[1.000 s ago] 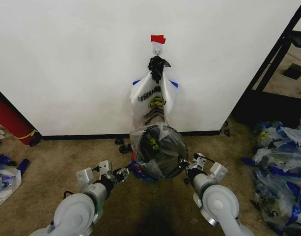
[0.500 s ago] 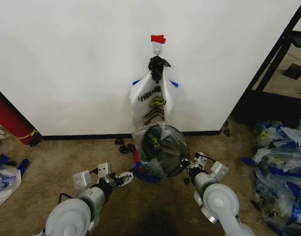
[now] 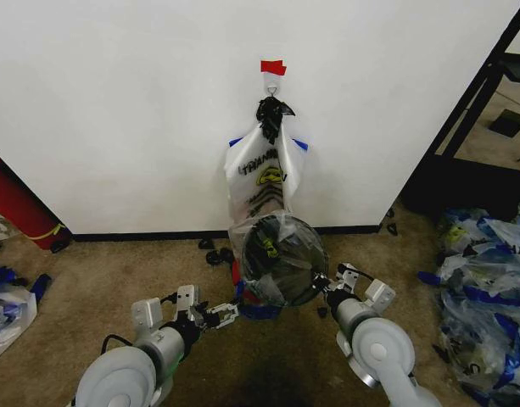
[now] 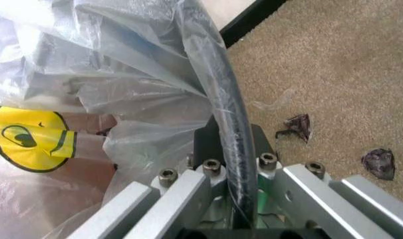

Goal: Pick up the garbage bag from the wall and place it over the trash bin.

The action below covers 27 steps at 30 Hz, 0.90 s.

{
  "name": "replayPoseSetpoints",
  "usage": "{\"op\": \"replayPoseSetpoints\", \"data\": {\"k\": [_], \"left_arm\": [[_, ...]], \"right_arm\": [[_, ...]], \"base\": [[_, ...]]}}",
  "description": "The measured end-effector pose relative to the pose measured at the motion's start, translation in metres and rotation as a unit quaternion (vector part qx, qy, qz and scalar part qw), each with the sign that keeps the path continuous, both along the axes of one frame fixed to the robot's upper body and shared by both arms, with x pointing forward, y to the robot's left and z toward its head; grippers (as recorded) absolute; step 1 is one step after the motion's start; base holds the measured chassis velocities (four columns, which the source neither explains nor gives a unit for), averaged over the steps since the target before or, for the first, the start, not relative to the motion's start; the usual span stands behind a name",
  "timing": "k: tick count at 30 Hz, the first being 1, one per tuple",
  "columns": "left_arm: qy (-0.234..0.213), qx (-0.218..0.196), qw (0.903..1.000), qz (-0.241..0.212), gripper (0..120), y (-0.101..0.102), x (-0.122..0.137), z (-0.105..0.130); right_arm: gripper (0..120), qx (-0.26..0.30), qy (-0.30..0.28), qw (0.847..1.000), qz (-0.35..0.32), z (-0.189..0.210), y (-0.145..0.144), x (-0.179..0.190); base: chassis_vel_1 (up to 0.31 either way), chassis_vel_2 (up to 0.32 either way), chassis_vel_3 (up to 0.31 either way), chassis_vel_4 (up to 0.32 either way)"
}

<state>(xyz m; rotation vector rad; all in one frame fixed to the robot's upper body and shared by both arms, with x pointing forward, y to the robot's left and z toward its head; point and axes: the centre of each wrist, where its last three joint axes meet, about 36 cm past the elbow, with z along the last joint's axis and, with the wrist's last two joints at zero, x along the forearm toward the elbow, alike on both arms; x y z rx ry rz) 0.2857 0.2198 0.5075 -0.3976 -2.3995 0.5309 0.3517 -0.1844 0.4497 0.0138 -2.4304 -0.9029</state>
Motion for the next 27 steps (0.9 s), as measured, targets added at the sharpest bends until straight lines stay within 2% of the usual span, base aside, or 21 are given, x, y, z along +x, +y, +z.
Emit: {"op": "replayPoseSetpoints", "data": {"k": [4,10,14,17,19,21,27], "left_arm": [[-0.014,-0.032,0.9994,-0.008,100,0.008,-0.001,0.006],[-0.049,-0.039,0.998,0.011,100,0.017,0.004,0.02],[-0.104,-0.039,0.9938,0.008,100,0.01,0.0,0.051],[-0.114,-0.026,0.9931,-0.008,98,0.006,0.001,0.059],[-0.115,-0.012,0.993,-0.027,93,0.003,0.003,0.062],[-0.116,0.006,0.9919,-0.05,83,0.002,0.005,0.065],[-0.113,0.031,0.99,-0.079,64,0.001,0.011,0.074]], "right_arm": [[0,-0.001,0.0,1.0,0.0,-0.001,0.0,0.002],[0,-0.005,-0.003,1.0,-0.002,-0.002,0.0,0.003],[0,-0.034,-0.023,0.999,-0.006,-0.008,0.005,0.0],[0,-0.049,-0.038,0.998,-0.003,-0.009,0.011,-0.004],[0,-0.059,-0.048,0.997,0.0,-0.008,0.017,-0.007],[0,-0.069,-0.059,0.996,0.001,-0.008,0.023,-0.01],[0,-0.086,-0.078,0.993,0.014,-0.01,0.04,-0.013]], "base": [[0.0,0.0,0.0,0.0],[0.0,0.0,0.0,0.0],[0.0,0.0,0.0,0.0],[0.0,0.0,0.0,0.0],[0.0,0.0,0.0,0.0],[0.0,0.0,0.0,0.0],[0.0,0.0,0.0,0.0]]}}
